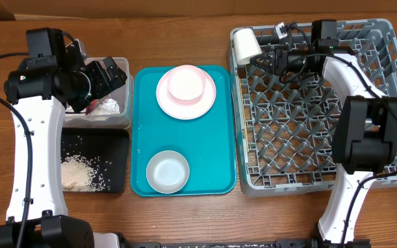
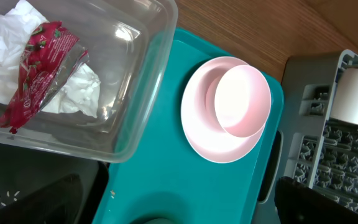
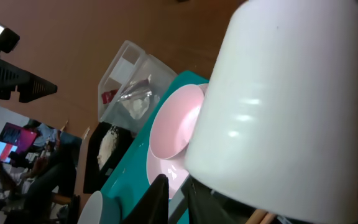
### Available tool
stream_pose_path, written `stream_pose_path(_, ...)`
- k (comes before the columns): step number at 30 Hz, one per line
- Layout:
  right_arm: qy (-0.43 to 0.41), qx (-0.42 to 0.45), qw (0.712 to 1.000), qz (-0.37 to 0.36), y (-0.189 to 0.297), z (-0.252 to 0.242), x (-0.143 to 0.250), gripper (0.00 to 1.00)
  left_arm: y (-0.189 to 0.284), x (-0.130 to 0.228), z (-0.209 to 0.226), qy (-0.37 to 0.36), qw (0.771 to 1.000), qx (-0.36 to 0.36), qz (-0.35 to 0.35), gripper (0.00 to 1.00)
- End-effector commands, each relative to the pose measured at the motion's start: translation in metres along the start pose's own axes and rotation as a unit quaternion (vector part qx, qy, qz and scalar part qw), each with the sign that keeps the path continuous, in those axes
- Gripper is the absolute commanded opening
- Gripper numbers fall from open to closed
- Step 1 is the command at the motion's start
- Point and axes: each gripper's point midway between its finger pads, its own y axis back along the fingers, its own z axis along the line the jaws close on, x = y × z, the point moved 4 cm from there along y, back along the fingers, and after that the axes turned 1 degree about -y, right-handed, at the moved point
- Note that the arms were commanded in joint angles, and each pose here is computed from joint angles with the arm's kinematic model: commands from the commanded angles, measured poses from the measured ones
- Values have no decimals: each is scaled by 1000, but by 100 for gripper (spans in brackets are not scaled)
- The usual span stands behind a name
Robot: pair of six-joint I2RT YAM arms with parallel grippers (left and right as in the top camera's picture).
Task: Sort waste into correct bins and load items into the dishwasher
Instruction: 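Lower the cup into the rack's top-left corner and open the gripper, then move the right gripper back to the pink bowl on the plate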
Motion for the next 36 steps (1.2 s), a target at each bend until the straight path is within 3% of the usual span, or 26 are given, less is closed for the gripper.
stream_pose_path(1,-12,6,1000,6,-1,-7,7,13,2,-3,-2,-6,1000,6,-3,100)
stream_pose_path(22,-103,67,992,17,38,-8,11,9,2,-3,-2,-6,1000,6,-3,100)
stream_pose_path(36,-20,273,962,-3,80,76,-38,8,2,-3,-2,-6,1000,6,-3,100)
